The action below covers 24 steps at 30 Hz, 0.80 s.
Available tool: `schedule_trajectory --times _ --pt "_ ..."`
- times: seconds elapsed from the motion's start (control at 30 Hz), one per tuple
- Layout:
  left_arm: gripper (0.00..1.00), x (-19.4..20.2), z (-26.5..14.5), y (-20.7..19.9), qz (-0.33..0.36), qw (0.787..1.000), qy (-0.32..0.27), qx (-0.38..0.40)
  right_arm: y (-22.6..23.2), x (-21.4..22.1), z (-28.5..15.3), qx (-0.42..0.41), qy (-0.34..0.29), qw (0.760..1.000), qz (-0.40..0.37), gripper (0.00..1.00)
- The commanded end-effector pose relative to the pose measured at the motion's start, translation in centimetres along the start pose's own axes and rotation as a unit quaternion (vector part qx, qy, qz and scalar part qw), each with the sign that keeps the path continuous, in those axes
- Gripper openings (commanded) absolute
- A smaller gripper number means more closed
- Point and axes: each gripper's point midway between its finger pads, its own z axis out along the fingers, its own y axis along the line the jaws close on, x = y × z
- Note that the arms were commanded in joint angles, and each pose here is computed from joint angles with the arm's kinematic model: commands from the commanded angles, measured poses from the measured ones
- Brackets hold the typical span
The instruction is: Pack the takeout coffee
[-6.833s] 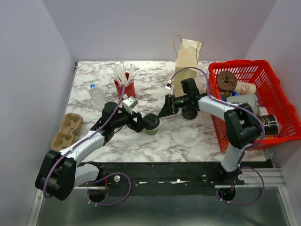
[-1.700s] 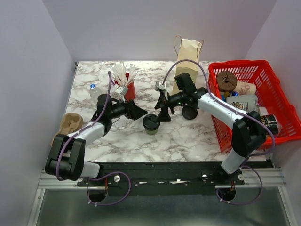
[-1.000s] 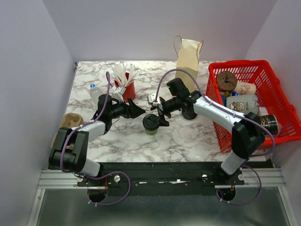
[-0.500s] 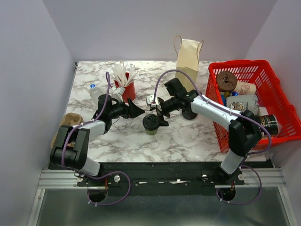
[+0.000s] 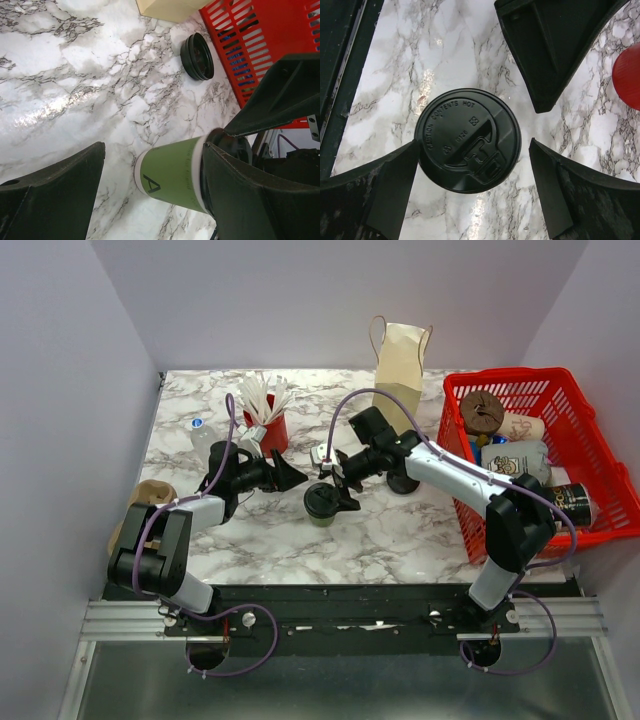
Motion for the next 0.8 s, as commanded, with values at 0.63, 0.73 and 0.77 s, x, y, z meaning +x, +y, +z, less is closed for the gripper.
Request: schedule_trajectory --times 0.63,0.73,0.77 --pt "0.86 0.3 0.0 0.6 -0.001 1.000 -0.001 -0.006 -0.5 0.8 1.1 -0.016 0.011 1.000 -0.008 0.98" --pt "0.86 0.7 0.0 0.7 -0.005 1.000 0.006 -0.003 -0.4 1.3 1.2 -0.014 0.018 1.000 -0.011 0.97" --pt "0.86 0.7 0.1 0.6 -0.005 1.000 0.007 0.000 -0.4 1.4 1.2 -0.014 0.019 1.000 -0.012 0.97"
